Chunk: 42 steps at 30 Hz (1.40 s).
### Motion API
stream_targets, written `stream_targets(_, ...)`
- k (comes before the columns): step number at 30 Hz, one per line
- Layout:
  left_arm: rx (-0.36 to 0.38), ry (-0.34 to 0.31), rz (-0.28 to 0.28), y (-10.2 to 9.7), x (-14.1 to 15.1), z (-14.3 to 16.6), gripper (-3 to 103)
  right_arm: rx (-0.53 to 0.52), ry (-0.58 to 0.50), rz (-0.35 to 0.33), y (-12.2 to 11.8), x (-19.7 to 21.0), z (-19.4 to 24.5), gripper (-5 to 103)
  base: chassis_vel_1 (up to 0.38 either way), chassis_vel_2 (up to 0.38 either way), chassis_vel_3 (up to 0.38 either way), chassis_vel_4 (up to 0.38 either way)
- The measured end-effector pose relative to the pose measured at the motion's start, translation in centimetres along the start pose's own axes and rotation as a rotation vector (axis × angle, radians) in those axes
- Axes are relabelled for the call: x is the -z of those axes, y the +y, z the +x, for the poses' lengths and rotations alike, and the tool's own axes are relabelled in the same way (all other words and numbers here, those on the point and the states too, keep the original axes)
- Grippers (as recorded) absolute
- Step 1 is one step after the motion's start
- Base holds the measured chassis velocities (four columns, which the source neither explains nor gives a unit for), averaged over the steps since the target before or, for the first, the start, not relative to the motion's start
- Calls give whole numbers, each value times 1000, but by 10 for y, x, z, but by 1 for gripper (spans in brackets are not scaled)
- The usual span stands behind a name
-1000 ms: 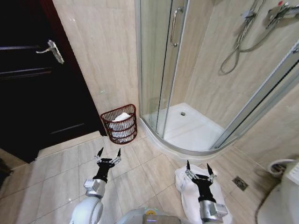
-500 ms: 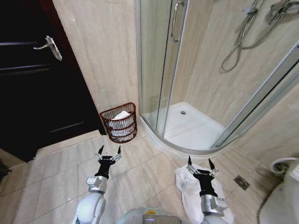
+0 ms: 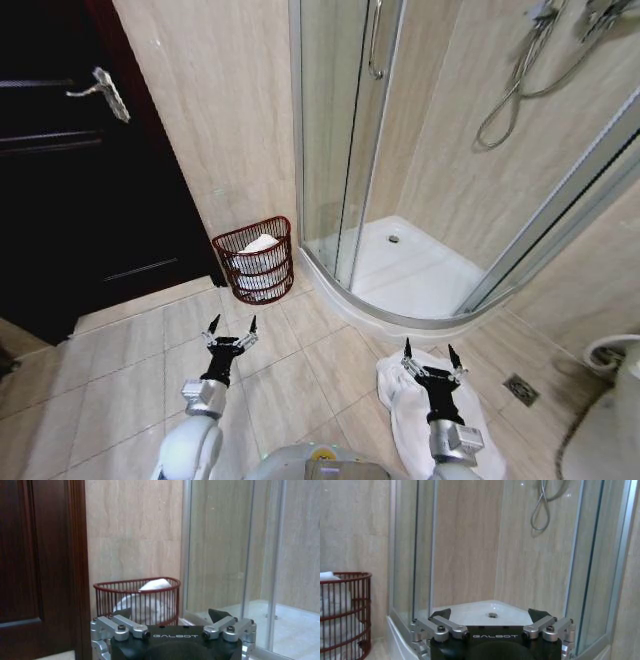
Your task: Discard the used towel into the hamper.
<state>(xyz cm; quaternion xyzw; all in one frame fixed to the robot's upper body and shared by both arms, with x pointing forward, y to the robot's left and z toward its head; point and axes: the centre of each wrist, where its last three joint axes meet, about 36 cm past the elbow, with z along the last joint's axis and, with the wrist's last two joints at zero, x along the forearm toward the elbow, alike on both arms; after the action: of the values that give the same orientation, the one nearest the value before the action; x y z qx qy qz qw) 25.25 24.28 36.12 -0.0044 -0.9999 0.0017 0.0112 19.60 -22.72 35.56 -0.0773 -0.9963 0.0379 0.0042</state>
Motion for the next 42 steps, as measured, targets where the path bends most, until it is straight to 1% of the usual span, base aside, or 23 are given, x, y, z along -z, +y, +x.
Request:
stream_targets(3, 5, -3, 12, -5, -6, 1, 100, 9, -5, 2, 1, -3, 5, 100, 0, 0, 0, 0)
stream_targets(6, 6, -9, 15, -6, -7, 1, 100, 13, -10, 1, 2, -6, 8, 100, 0, 0, 0, 0)
stream_targets(12, 6, -13, -11, 6, -7, -6, 100, -2, -10, -2, 0, -16, 11, 100, 0, 0, 0, 0)
stream_targets(18, 0, -14, -23, 12, -7, -6, 100, -20, 5, -14, 0, -19, 9, 100, 0, 0, 0, 0)
stream_targets(21, 3, -17, -22, 11, -12, -8, 100, -55, 73, -40, -9, -36, 4, 100, 0, 0, 0, 0)
stream_targets(22, 3, -17, -22, 11, -12, -8, 100, -55, 73, -40, -9, -36, 4, 100, 0, 0, 0, 0)
stream_targets(25, -4, -15, -17, 7, -16, -8, 100, -89, 147, -7, -29, -68, 1, 100, 0, 0, 0, 0)
stream_targets(26, -4, -15, -17, 7, -16, -8, 100, -89, 147, -7, -29, -68, 1, 100, 0, 0, 0, 0)
stream_targets(27, -8, -15, -17, 6, -17, -8, 100, -99, 183, -10, -36, -81, 2, 100, 0, 0, 0, 0)
stream_targets(29, -13, -19, -25, 4, -18, -7, 100, -108, 243, -38, -48, -94, 3, 100, 0, 0, 0, 0)
stream_targets(30, -13, -19, -25, 4, -18, -7, 100, -108, 243, -38, -48, -94, 3, 100, 0, 0, 0, 0)
stream_targets(31, -15, -21, -29, 4, -19, -6, 100, -107, 268, -48, -53, -99, 4, 100, 0, 0, 0, 0)
stream_targets(33, -18, -25, -35, 2, -20, -5, 100, -109, 343, -63, -67, -110, 4, 100, 0, 0, 0, 0)
stream_targets(34, -18, -25, -35, 2, -20, -5, 100, -109, 343, -63, -67, -110, 4, 100, 0, 0, 0, 0)
stream_targets(37, -20, -29, -35, -1, -21, -5, 100, -137, 422, -115, -81, -121, 1, 100, 0, 0, 0, 0)
stream_targets(38, -20, -29, -35, -1, -21, -5, 100, -137, 422, -115, -81, -121, 1, 100, 0, 0, 0, 0)
stream_targets(42, -25, -26, -38, -5, -23, -4, 100, -171, 500, -190, -92, -131, -11, 100, 0, 0, 0, 0)
